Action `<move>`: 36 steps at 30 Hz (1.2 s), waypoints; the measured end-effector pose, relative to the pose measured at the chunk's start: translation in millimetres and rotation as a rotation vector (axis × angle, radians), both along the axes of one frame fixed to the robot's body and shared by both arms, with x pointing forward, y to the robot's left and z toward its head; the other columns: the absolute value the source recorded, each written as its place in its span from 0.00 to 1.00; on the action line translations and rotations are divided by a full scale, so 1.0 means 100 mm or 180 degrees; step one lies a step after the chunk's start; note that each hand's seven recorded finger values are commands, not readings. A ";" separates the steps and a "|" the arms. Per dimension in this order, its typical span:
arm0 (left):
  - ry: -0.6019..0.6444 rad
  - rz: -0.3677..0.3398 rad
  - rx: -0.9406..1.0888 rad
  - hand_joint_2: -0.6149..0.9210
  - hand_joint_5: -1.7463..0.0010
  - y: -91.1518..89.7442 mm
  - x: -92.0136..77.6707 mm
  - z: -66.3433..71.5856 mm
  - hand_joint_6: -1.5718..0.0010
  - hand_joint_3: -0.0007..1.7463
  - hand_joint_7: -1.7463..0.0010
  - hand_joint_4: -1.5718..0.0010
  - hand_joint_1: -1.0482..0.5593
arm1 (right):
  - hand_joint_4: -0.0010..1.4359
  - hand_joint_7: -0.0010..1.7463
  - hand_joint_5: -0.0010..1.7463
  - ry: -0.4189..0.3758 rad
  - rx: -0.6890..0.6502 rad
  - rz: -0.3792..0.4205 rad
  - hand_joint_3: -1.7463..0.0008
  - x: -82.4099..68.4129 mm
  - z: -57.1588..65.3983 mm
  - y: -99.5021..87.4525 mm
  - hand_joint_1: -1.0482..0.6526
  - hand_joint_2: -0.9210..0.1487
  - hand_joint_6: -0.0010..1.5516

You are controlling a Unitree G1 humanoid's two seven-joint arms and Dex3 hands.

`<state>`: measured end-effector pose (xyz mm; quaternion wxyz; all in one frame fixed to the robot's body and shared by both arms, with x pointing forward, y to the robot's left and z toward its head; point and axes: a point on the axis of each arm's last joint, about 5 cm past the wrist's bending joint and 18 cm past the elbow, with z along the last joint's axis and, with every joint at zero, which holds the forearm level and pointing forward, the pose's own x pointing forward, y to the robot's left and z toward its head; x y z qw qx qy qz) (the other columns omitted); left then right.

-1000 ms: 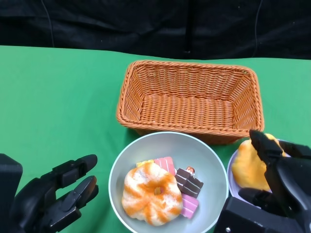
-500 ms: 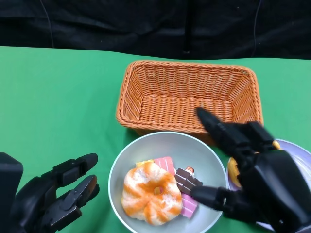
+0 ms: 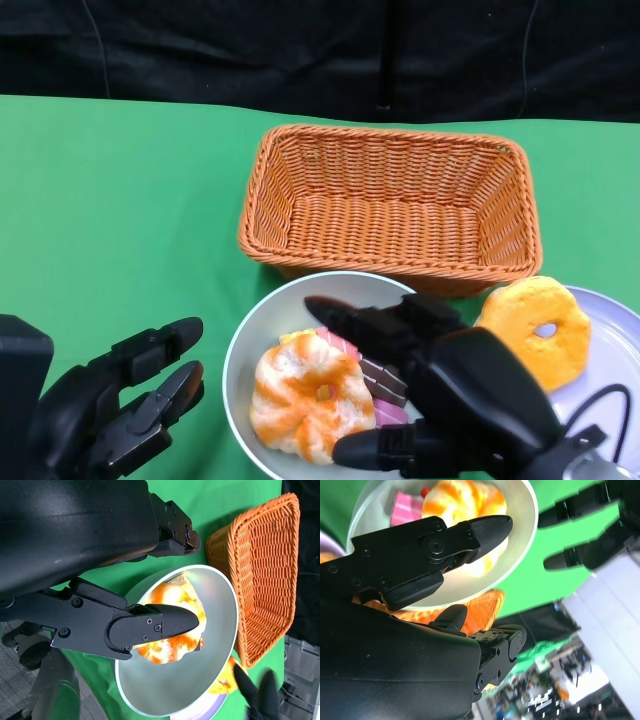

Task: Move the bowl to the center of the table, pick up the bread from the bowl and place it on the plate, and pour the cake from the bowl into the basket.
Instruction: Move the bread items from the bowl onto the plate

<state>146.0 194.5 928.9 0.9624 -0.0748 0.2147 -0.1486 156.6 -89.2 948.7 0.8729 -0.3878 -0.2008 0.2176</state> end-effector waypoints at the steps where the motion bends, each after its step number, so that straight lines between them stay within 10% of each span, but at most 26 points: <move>1: 0.0000 0.0008 0.0005 1.00 0.78 0.00 0.00 0.00 0.84 0.26 1.00 0.91 0.26 | 0.07 0.03 0.41 0.0012 -0.0039 0.0044 0.98 0.03 -0.01 0.03 0.28 0.00 0.18; 21: -0.0033 0.0124 0.0098 1.00 0.77 -0.10 -0.02 -0.01 0.88 0.30 1.00 0.96 0.29 | 0.10 0.04 0.42 -0.0197 -0.0580 0.0179 0.99 0.25 -0.51 0.34 0.31 0.02 0.24; 27: -0.0017 0.0161 0.0099 1.00 0.75 -0.13 -0.05 -0.02 0.87 0.30 0.99 0.96 0.29 | 0.36 0.08 0.43 -0.0361 -0.0536 0.0183 1.00 0.24 -0.58 0.32 0.46 0.01 0.44; 35: -0.0024 0.0163 0.0094 1.00 0.74 -0.14 -0.05 -0.02 0.86 0.30 0.99 0.97 0.29 | 0.63 0.17 0.71 -0.0705 -0.0131 0.0228 1.00 0.22 -0.65 0.31 0.54 0.03 0.74; 36: -0.0025 0.0161 0.0094 1.00 0.74 -0.14 -0.05 -0.02 0.86 0.29 0.99 0.97 0.29 | 0.65 0.38 0.88 -0.0769 -0.0075 0.0229 1.00 0.22 -0.66 0.31 0.57 0.04 0.72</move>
